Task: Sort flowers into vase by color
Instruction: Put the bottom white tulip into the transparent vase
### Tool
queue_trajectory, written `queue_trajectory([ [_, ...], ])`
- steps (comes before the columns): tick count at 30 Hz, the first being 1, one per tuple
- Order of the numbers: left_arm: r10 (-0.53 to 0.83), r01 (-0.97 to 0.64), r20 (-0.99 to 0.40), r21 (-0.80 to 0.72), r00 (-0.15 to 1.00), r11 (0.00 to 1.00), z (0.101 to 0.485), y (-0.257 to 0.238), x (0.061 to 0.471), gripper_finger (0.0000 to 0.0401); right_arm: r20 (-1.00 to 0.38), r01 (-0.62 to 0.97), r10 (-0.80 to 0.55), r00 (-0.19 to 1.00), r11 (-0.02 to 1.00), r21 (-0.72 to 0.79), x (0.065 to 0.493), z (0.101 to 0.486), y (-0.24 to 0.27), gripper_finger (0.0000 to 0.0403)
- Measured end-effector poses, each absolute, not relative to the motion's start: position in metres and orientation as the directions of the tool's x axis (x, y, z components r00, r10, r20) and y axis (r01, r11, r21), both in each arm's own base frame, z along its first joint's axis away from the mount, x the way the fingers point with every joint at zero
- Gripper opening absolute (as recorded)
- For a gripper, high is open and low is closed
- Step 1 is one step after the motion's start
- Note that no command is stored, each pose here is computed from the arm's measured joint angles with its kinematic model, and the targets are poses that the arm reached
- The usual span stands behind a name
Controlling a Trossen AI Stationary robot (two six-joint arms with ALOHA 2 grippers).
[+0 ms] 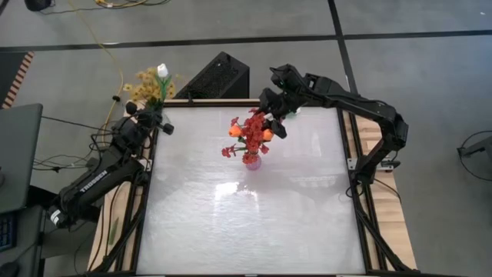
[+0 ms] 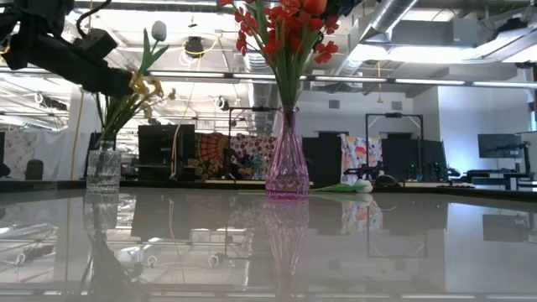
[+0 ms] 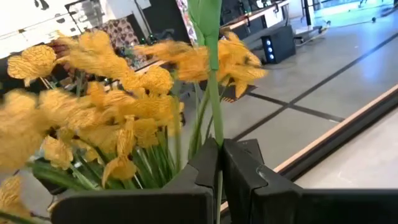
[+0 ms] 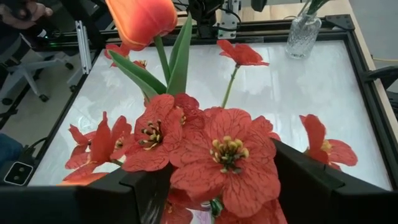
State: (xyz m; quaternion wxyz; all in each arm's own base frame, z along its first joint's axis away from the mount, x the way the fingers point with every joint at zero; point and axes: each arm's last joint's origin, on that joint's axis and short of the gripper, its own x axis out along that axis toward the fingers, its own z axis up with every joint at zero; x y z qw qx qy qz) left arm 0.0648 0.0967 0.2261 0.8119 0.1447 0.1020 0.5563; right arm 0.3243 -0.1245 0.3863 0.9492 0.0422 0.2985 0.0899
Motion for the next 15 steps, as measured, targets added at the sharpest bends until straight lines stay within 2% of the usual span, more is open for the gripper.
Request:
queue_trajectory([
  [8, 0.91, -0.88, 0.079, 0.304, 0.406, 0.366, 0.2344, 0.0958, 0.0659, 0.0, -0.559, -0.146, 0.195, 0.806, 0.98, 0.132, 0.3242, 0.3863, -0.1248, 0.0276],
  [15, 0.926, -0.89, 0.086, 0.322, 0.368, 0.323, 0.2351, 0.0962, 0.0648, 0.0, -0.557, -0.15, 0.195, 0.808, 0.981, 0.126, 0.3244, 0.3866, -0.1247, 0.0276],
])
